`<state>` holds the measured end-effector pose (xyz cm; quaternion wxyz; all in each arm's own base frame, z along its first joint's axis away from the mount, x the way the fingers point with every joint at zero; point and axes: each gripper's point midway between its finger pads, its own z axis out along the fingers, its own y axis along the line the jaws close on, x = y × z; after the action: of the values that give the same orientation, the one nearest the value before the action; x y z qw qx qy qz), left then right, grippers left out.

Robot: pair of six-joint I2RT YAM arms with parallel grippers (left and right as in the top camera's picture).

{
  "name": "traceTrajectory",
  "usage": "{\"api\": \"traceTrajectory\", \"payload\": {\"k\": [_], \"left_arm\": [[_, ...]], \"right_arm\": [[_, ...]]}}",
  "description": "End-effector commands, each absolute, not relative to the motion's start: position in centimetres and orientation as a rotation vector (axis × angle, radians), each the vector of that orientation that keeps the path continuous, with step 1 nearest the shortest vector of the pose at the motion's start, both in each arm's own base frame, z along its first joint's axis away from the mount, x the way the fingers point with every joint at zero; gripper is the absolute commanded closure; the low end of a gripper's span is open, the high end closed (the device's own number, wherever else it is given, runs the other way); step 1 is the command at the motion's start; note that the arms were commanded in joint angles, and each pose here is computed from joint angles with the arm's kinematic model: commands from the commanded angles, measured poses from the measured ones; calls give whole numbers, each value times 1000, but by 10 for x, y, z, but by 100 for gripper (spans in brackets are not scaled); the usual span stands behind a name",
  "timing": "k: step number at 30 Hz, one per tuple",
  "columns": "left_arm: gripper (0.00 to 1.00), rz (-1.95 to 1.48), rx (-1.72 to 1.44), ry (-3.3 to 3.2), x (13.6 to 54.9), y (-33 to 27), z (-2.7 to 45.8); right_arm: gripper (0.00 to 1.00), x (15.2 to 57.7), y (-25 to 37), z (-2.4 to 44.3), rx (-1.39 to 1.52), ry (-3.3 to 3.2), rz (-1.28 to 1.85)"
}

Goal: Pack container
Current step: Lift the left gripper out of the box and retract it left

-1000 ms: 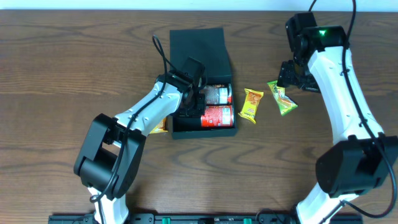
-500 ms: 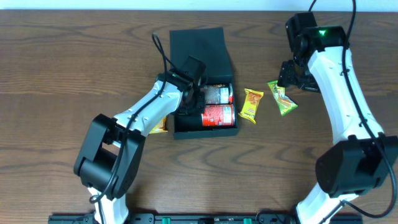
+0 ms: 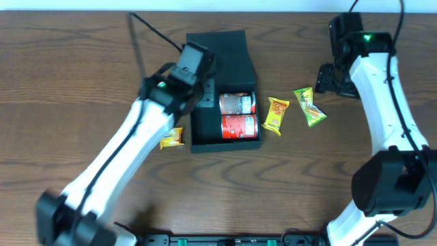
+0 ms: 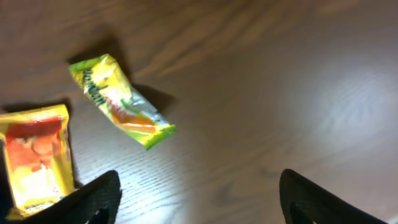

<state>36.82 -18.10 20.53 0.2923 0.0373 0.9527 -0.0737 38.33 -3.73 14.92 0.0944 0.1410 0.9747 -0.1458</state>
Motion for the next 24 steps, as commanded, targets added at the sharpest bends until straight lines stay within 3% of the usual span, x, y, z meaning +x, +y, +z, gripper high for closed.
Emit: {"api": "traceTrajectory", "payload": {"k": [1,3,6,17,24], "left_arm": [[52,-4,21,2369,372,-140,258],[19,50,-16,2311,367,-125,277],[2,119,-72,2237,359,-105,300],[5,194,-96,2213,356,-92,306],[4,193,-96,2212,356,-92,306]], "right_arm": [[22,375,-28,131,236,2941,-498],[22,378,-27,124,213,2931,-540],[23,385,-22,109,183,2948,-524],[19,389,0,49,-117,3083,-568],[19,398,6,41,-170,3067,-520]]}}
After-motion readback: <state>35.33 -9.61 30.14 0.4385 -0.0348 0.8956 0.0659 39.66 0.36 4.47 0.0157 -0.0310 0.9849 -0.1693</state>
